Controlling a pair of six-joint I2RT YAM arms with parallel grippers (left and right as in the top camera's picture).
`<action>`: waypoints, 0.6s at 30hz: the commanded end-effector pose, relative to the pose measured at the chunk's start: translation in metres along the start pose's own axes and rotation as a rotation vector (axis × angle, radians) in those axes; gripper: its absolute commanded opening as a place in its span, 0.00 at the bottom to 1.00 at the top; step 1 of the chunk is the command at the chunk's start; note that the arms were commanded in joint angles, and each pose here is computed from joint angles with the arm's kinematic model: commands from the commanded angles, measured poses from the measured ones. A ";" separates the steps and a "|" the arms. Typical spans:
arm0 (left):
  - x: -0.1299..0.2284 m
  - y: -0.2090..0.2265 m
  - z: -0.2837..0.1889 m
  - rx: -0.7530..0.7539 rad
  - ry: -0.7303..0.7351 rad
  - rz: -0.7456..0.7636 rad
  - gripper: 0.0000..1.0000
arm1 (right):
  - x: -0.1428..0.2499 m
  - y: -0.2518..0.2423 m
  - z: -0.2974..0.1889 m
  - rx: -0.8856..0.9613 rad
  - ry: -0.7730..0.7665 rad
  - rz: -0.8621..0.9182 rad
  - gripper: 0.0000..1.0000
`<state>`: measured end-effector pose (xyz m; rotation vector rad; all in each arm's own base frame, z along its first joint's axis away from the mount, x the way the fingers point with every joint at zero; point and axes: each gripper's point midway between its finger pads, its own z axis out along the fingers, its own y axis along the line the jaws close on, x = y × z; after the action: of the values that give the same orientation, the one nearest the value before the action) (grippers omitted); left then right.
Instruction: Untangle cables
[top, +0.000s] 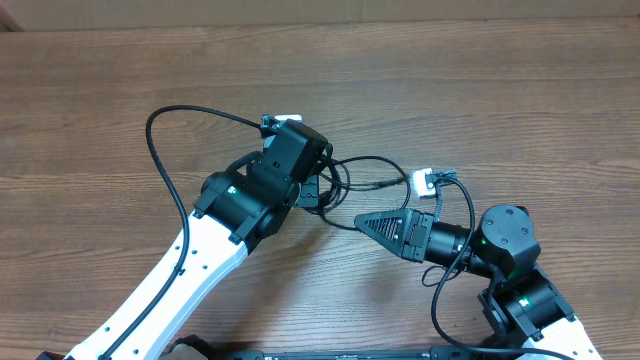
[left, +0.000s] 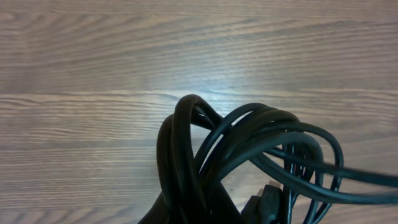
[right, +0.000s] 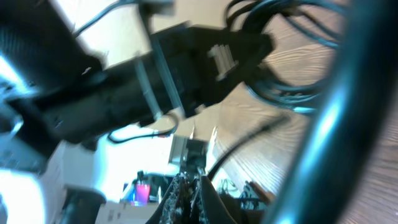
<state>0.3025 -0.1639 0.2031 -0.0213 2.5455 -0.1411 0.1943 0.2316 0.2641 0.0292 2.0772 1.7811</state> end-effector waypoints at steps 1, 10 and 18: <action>-0.010 0.011 -0.003 -0.059 -0.049 0.016 0.04 | 0.007 0.018 -0.005 -0.064 0.053 -0.129 0.04; -0.006 0.005 -0.002 -0.023 -0.022 0.131 0.04 | 0.008 -0.061 -0.012 0.269 0.000 -0.061 0.09; -0.002 -0.001 -0.002 0.011 -0.002 0.242 0.04 | 0.012 -0.097 -0.025 0.439 -0.023 -0.018 0.74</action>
<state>0.3018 -0.1628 0.2023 0.2325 2.5339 -0.0556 0.1889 0.1985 0.1657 0.1868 2.4489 1.3549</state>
